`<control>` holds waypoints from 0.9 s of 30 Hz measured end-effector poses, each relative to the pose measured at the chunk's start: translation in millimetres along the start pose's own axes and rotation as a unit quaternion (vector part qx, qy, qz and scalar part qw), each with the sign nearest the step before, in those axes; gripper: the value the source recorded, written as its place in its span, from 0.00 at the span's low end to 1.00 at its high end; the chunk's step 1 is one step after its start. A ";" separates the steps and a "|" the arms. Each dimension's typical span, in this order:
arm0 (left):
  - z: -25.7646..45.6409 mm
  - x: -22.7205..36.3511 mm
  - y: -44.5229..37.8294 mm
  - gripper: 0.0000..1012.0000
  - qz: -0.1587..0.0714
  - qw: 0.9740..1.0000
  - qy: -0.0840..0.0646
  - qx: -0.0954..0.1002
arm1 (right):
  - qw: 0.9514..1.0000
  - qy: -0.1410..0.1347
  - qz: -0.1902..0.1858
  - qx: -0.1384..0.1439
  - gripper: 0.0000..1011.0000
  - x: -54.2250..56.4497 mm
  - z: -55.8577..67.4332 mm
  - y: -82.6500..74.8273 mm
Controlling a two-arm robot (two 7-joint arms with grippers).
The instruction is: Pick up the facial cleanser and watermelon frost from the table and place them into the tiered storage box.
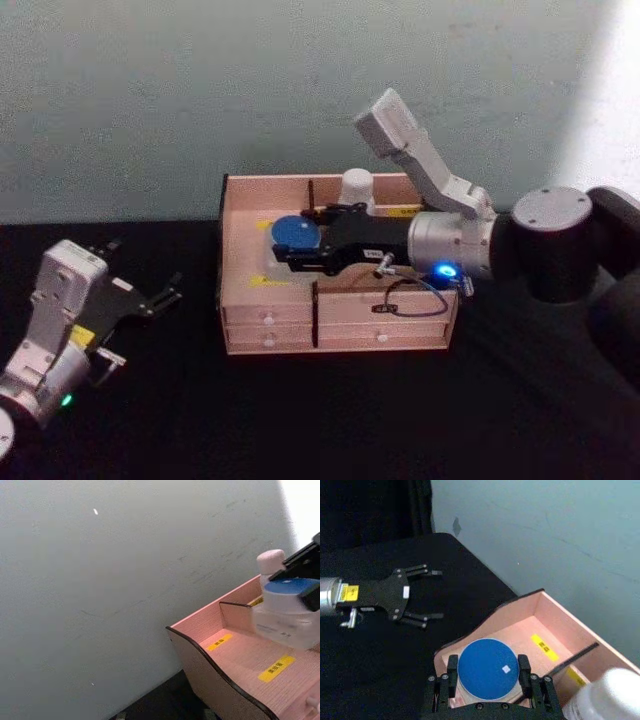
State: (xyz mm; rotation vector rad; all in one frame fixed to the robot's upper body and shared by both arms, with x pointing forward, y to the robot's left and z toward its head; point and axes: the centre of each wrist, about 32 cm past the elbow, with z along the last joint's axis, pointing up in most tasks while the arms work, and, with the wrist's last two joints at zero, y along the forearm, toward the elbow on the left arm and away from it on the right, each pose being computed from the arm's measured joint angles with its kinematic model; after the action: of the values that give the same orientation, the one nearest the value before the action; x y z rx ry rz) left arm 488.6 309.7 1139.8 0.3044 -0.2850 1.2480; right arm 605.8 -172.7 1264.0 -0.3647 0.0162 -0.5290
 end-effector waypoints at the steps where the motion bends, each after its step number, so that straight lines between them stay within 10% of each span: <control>1: 0.0 0.0 0.0 0.99 0.000 1.000 0.000 0.000 | 1.000 0.000 0.001 0.000 0.71 0.4 0.9 2.5; 27: 0.0 0.0 0.0 0.99 0.000 1.000 0.000 0.000 | 1.000 0.014 -0.006 -0.022 0.71 12.5 -1.5 44.2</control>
State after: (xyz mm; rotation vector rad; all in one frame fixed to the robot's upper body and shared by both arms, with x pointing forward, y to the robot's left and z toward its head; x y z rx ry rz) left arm 488.6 309.7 1139.8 0.3044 -0.2850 1.2480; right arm 638.1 -144.0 1248.3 -0.4007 0.0522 -0.5468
